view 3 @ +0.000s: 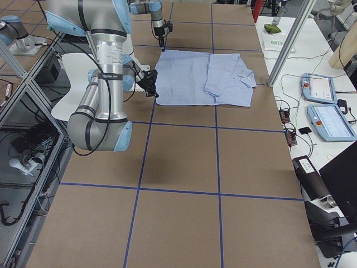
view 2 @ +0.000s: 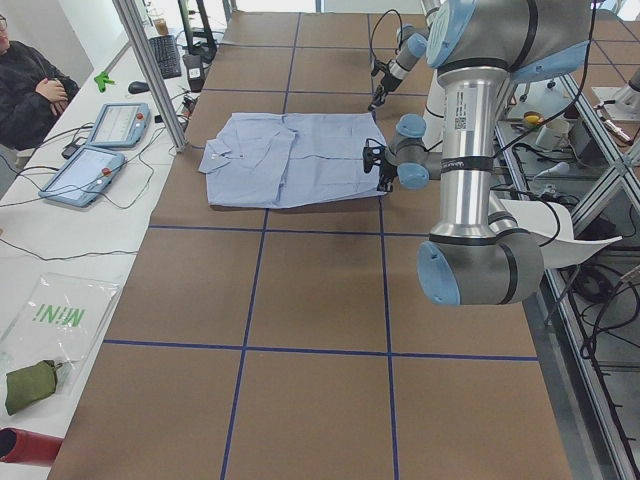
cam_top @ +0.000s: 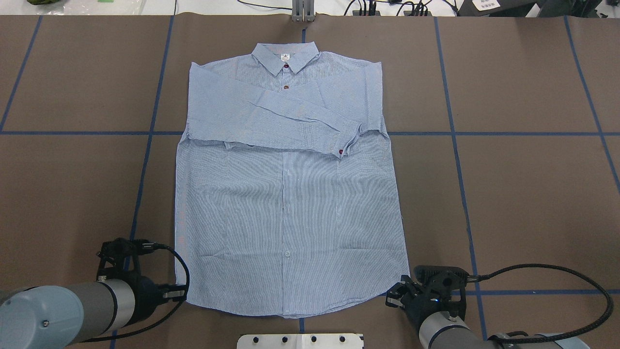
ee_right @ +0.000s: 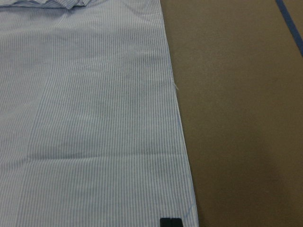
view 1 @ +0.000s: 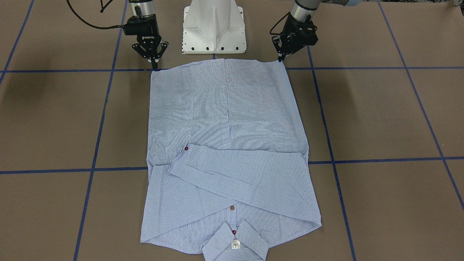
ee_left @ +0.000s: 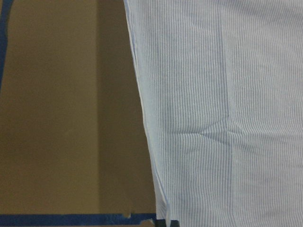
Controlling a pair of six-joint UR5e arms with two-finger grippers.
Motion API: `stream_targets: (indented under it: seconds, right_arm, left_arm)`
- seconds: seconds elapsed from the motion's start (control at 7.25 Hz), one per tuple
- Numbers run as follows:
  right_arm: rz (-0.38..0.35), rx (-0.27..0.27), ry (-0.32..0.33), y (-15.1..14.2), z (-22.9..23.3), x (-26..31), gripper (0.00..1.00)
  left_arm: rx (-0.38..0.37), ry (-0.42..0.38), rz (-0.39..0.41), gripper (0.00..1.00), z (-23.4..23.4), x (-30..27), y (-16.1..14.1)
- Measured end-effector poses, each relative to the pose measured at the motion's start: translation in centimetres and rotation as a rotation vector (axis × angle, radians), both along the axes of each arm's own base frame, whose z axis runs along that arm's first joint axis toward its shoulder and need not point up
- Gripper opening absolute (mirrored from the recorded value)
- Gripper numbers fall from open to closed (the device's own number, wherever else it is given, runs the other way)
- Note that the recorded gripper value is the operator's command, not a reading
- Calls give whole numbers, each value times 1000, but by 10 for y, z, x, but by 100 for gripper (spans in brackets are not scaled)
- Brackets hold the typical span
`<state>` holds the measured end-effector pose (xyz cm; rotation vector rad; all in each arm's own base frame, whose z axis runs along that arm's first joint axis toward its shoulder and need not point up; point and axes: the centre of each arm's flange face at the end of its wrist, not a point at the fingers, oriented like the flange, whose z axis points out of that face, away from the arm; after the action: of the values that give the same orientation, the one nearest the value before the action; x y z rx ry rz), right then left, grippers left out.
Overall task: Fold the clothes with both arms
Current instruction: 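Grasp the hem corners nearest the robot with both grippers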
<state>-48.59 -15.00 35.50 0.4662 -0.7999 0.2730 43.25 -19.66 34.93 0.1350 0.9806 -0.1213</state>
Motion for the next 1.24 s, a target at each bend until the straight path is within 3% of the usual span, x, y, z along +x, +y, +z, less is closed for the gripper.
stream_targets:
  seconds: [0.55, 0.83, 0.96, 1.1, 1.24]
  right_arm:
    - [13, 2, 25, -4, 20, -14, 60]
    - [20, 0, 26, -4, 22, -18, 52]
    - [24, -4, 25, -3, 23, -21, 33]
    - [27, -6, 19, -3, 21, -25, 0]
    - [29, -8, 12, -3, 18, -27, 0]
  left_arm:
    - [0, -2, 3, 0, 1, 2, 1]
    - [0, -2, 3, 0, 1, 2, 1]
    - [0, -2, 2, 0, 1, 2, 0]
    - [0, -1, 2, 0, 0, 1, 0]
    - [0, 0, 2, 0, 0, 1, 0]
